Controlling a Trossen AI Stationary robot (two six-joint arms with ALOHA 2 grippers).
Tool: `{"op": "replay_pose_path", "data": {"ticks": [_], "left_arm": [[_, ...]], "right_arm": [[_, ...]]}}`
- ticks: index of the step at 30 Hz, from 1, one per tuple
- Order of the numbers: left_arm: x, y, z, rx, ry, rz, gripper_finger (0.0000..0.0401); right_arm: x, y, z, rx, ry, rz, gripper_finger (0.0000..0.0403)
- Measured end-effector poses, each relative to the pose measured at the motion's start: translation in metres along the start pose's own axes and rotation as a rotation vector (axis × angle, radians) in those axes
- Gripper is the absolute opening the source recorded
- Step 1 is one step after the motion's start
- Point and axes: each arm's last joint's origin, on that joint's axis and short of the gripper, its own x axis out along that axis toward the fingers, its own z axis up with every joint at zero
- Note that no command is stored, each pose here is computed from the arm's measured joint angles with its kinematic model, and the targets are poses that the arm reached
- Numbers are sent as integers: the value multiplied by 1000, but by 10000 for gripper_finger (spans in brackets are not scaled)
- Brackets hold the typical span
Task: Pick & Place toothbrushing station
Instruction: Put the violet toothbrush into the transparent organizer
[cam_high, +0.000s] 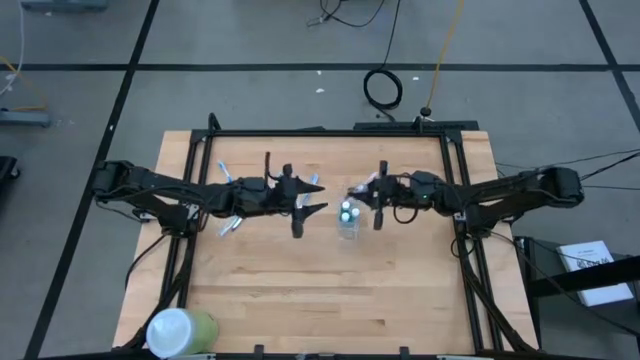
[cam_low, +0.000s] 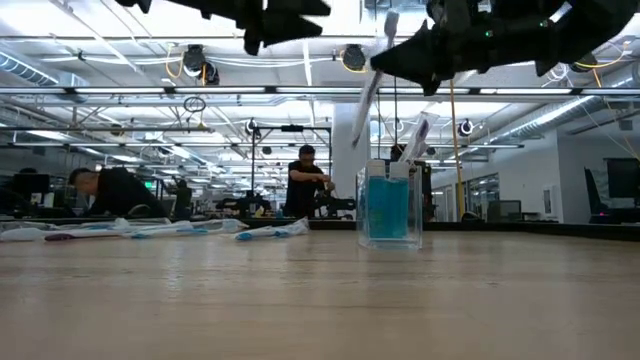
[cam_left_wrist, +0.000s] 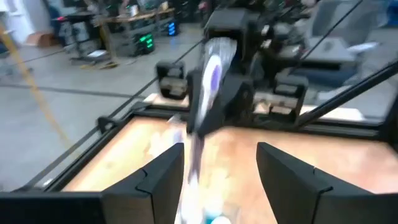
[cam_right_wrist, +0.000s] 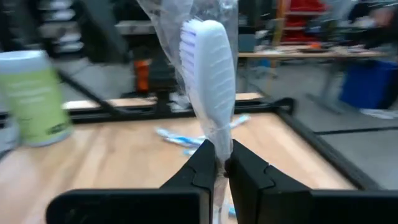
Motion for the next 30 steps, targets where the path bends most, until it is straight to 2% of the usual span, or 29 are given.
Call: {"op": "replay_pose_path", "data": {"ticks": [4, 11, 18, 30], "left_arm": [[3, 3, -7, 5, 27, 44, 198], [11, 9, -20, -11, 72, 74, 182], [21, 16, -32, -30, 111, 101, 182], [21, 17, -32, -51, 110, 107, 182]], "right_arm": [[-12, -10, -12, 20, 18, -113, 17], [-12, -25, -29, 87, 71, -175, 17], [-3, -26, -45, 128, 136, -176, 17], [9, -26, -64, 164, 166, -165, 18]]}}
